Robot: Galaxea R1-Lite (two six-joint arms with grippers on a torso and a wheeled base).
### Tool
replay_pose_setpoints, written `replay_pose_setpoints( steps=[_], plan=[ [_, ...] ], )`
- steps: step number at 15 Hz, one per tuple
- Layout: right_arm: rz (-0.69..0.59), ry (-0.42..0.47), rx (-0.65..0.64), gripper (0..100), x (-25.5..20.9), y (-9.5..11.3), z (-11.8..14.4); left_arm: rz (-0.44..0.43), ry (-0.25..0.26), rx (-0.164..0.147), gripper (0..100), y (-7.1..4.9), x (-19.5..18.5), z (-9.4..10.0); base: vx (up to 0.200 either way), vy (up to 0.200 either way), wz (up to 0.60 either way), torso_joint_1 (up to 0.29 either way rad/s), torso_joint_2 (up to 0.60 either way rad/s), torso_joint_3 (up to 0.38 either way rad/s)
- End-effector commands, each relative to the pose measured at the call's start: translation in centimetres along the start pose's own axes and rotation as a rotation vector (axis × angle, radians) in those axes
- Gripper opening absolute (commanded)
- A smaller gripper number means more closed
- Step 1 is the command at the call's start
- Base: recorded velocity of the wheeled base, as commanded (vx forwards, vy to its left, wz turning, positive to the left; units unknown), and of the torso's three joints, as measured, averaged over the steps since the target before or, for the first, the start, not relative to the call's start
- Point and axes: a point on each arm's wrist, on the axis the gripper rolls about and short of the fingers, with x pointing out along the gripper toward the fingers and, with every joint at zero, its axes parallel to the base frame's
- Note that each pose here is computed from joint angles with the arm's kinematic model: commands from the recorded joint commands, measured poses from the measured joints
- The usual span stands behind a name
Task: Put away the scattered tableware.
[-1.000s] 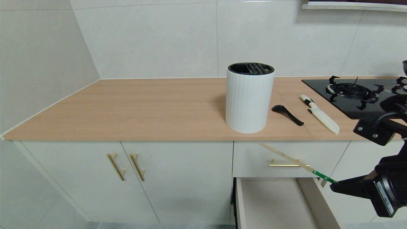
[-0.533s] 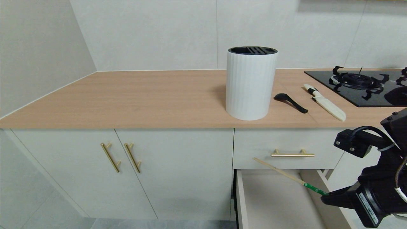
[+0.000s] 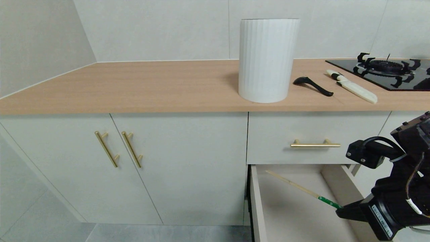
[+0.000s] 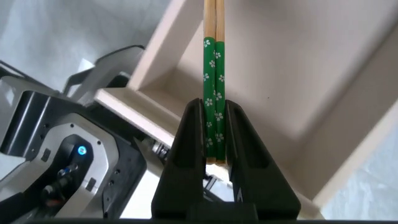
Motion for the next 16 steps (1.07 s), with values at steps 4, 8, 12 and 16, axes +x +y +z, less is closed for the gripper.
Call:
replay_pose_setpoints(
  steps=[4, 8, 12, 16],
  plan=[
    [-0.004, 0.031, 0.002, 0, 0.9, 0.0, 0.1, 0.0, 0.001, 0.0, 100, 0.0, 0.0, 0.0, 0.0, 0.0, 0.0, -0.069, 0.32, 0.244],
    [-0.006, 0.048, 0.003, 0, 1.4, -0.1, 0.3, 0.0, 0.003, 0.0, 100, 0.0, 0.0, 0.0, 0.0, 0.0, 0.0, -0.007, 0.02, 0.009],
    [-0.056, 0.117, 0.023, 0, 4.9, -0.5, 1.0, 0.0, 0.001, 0.0, 100, 0.0, 0.0, 0.0, 0.0, 0.0, 0.0, 0.0, 0.0, 0.0],
    [-0.207, 0.212, 0.237, 0, 11.1, -1.8, 3.2, 0.0, 0.003, 0.0, 100, 0.0, 0.0, 0.0, 0.0, 0.0, 0.0, 0.0, 0.0, 0.0]
  ],
)
